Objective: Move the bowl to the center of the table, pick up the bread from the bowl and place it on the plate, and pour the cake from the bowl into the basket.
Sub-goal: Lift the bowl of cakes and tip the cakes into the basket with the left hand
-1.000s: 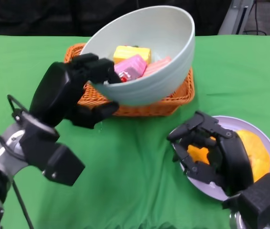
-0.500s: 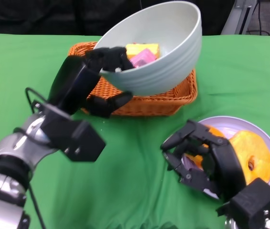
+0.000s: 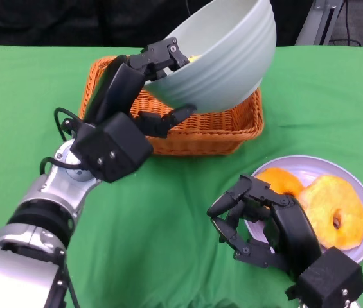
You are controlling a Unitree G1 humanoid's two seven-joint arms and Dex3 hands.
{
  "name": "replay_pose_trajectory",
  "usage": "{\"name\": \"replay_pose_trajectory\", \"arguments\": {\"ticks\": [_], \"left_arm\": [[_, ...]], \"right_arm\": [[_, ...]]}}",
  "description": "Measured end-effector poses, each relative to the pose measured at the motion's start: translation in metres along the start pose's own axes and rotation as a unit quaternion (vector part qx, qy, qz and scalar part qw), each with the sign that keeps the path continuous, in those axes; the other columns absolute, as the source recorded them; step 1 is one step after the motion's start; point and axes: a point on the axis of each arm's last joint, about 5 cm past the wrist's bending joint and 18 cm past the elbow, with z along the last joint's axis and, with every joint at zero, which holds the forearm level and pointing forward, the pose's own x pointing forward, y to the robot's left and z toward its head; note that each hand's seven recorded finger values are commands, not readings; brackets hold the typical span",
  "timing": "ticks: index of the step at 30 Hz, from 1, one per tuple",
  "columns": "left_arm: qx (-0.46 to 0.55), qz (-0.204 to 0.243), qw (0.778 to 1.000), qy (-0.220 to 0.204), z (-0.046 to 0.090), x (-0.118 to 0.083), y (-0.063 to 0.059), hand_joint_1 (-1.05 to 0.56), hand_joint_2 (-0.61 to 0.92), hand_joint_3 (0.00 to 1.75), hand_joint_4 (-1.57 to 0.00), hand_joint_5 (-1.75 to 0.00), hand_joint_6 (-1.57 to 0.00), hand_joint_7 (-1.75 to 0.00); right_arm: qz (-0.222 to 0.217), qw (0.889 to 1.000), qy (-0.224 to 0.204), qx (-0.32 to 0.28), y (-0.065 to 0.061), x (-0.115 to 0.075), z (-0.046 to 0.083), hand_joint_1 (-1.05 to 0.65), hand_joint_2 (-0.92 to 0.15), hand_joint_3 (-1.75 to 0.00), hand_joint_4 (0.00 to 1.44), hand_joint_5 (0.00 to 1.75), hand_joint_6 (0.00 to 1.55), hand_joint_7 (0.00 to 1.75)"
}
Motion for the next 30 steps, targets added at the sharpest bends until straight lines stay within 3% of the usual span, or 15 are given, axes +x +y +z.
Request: {"name": "replay_pose_trajectory", "arguments": {"ticks": [12, 19, 30], "left_arm": [[-0.165, -0.004, 0.985, 0.051, 0.002, 0.018, 0.001, -0.12, 0.86, 0.67, -0.72, -1.75, -0.67, -1.47], [-0.235, -0.022, 0.968, 0.084, -0.002, 0.020, 0.003, -0.09, 0.62, 1.03, -0.69, -1.75, -0.69, -1.51], [-0.375, -0.022, 0.918, 0.126, -0.005, 0.026, 0.003, -0.08, 0.64, 1.01, -0.70, -1.75, -0.69, -1.50]], "right_arm": [[0.003, 1.000, 0.006, -0.002, 0.001, -0.002, -0.003, -0.29, -0.63, -0.75, 0.76, 1.67, 0.67, 1.36], [0.006, 1.000, 0.004, -0.010, 0.002, -0.002, -0.004, -0.29, -0.64, -0.73, 0.77, 1.70, 0.66, 1.39], [0.008, 1.000, -0.003, -0.015, 0.003, 0.002, -0.005, -0.30, -0.64, -0.71, 0.77, 1.75, 0.66, 1.40]]}}
